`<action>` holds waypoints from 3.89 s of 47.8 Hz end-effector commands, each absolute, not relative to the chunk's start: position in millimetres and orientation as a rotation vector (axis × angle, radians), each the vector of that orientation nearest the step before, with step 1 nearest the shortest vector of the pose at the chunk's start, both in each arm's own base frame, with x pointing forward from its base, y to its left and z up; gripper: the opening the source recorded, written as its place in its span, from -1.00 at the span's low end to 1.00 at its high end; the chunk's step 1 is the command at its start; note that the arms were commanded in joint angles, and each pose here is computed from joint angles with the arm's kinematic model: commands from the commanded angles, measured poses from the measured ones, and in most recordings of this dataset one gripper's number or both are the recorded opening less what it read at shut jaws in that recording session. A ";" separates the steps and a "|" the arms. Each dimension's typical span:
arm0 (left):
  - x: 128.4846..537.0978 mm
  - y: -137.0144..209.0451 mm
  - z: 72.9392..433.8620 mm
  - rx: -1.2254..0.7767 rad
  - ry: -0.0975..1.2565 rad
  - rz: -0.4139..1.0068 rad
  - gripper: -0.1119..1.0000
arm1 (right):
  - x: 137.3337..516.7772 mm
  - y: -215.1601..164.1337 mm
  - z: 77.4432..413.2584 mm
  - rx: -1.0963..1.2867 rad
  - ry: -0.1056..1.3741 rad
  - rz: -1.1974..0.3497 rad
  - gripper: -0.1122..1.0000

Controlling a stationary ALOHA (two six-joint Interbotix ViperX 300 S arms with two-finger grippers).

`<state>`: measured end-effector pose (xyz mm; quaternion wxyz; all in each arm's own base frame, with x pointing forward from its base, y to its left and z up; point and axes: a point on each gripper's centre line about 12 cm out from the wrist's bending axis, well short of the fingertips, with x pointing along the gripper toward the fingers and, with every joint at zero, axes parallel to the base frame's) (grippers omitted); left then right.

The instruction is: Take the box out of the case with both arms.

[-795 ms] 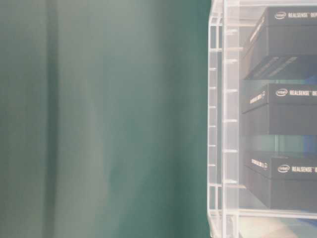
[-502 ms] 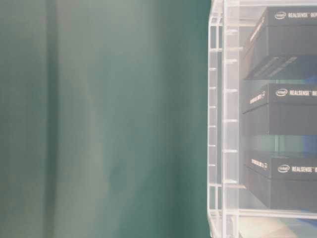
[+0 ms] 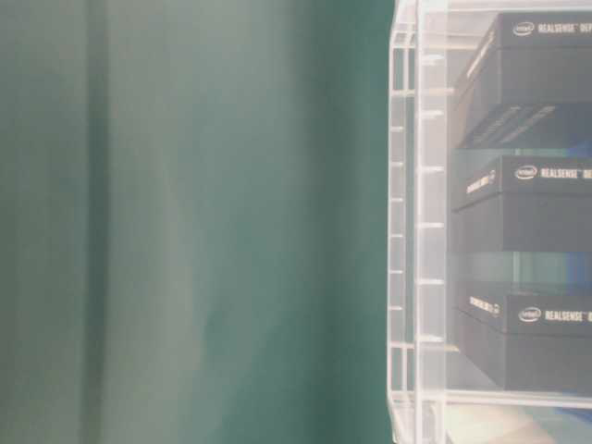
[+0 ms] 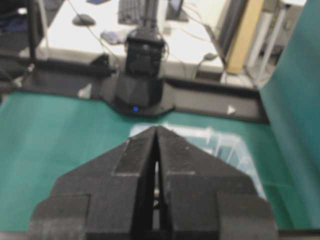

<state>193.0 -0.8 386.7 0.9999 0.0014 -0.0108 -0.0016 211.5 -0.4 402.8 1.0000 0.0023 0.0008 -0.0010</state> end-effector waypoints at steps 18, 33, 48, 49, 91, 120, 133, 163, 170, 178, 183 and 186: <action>201.6 0.7 435.0 0.005 0.104 0.008 -0.80 | 225.1 -1.0 446.4 0.052 0.092 -0.007 -0.79; 194.3 0.8 418.1 -0.105 0.516 0.041 -0.80 | 217.9 -1.3 420.9 0.185 0.513 -0.055 -0.79; 181.2 -4.5 384.9 -0.164 1.143 0.114 -0.80 | 195.2 -5.8 374.6 0.228 1.280 -0.230 -0.79; 180.5 -4.9 382.9 -0.165 1.173 0.117 -0.80 | 192.9 -6.0 371.6 0.230 1.327 -0.243 -0.79; 181.8 -5.4 378.7 -0.935 1.117 0.711 -0.80 | 197.3 -14.4 365.5 1.032 1.118 -1.047 -0.79; 179.4 15.9 379.4 -1.269 0.945 1.012 -0.80 | 198.1 -29.7 364.2 1.186 1.018 -1.225 -0.79; 173.2 57.4 380.9 -1.198 0.924 1.037 -0.80 | 187.6 -73.0 364.6 1.128 1.007 -1.274 -0.79; 174.6 54.8 370.2 -1.157 0.982 1.016 -0.79 | 188.4 -79.6 360.3 1.117 0.986 -1.243 -0.71; 177.9 55.7 366.3 -1.171 0.989 1.037 -0.48 | 187.7 -79.9 357.7 1.125 0.988 -1.268 -0.06; 179.8 56.1 366.3 -1.189 0.984 1.051 0.41 | 187.7 -80.5 353.4 1.130 1.001 -1.301 0.76; 179.8 56.1 366.3 -1.205 0.976 1.063 0.80 | 188.7 -80.8 352.5 1.132 1.003 -1.306 0.92; 180.2 56.2 366.0 -1.214 0.972 1.070 0.85 | 188.9 -80.8 352.5 1.137 0.998 -1.309 0.90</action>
